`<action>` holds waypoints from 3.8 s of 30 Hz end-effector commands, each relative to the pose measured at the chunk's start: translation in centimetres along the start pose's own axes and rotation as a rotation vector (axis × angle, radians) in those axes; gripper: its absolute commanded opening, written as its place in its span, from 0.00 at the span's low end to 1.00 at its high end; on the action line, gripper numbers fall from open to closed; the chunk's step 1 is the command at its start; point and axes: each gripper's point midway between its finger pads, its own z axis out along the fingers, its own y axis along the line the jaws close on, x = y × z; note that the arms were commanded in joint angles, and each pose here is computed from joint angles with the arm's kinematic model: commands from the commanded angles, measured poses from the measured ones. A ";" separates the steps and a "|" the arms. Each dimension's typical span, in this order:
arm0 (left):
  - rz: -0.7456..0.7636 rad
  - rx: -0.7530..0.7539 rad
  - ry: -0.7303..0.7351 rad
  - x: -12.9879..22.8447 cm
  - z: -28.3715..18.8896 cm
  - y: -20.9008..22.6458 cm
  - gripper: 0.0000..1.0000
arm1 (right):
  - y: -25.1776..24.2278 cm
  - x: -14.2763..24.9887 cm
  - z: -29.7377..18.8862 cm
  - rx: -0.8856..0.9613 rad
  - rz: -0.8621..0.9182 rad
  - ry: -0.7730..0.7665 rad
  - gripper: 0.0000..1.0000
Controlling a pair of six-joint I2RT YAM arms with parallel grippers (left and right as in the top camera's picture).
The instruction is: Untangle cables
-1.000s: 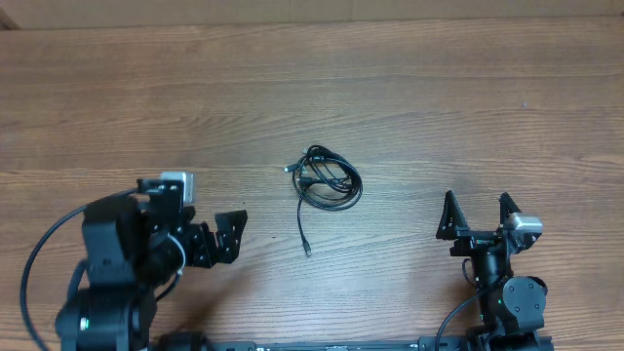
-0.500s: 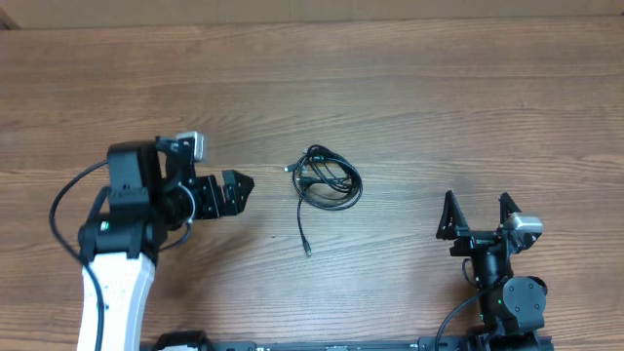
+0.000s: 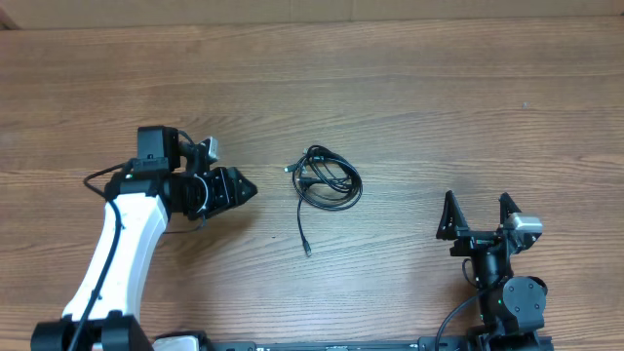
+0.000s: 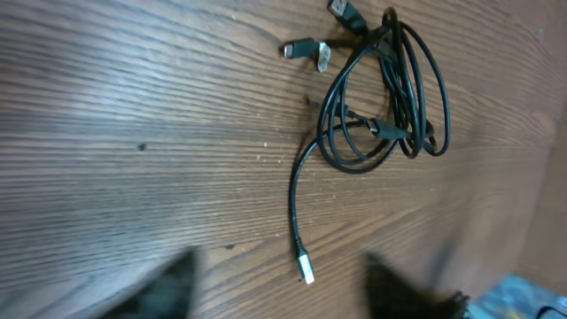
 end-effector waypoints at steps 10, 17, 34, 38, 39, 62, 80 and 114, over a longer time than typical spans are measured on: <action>-0.050 0.016 -0.122 -3.8 0.9 -1.4 0.04 | 0.0 0.2 0.0 -0.004 -0.005 -0.002 1.00; 0.070 -0.060 -0.121 -2.9 2.8 -3.0 0.04 | 0.0 0.2 0.0 -0.004 -0.005 -0.002 1.00; 0.183 -0.069 -0.088 -1.0 4.6 -5.8 0.15 | 0.0 0.2 0.0 -0.004 -0.005 -0.002 1.00; 0.123 -0.095 -0.037 0.3 4.7 -5.0 0.35 | 0.0 0.2 0.0 -0.004 -0.005 -0.002 1.00; 0.109 -0.095 -0.033 0.4 4.8 -5.1 0.35 | 0.0 0.2 0.0 -0.004 -0.005 -0.002 1.00; 0.256 -0.058 0.015 2.5 7.6 -8.1 0.04 | 0.0 0.2 0.0 -0.004 -0.005 -0.002 1.00; 0.269 -0.072 0.001 2.2 7.6 -7.9 0.13 | 4.4 1.4 -0.6 -0.251 0.302 0.105 1.00; 0.270 -0.092 -0.015 1.9 7.5 -7.6 0.48 | 9.9 -6.4 3.0 -0.122 0.566 0.741 1.00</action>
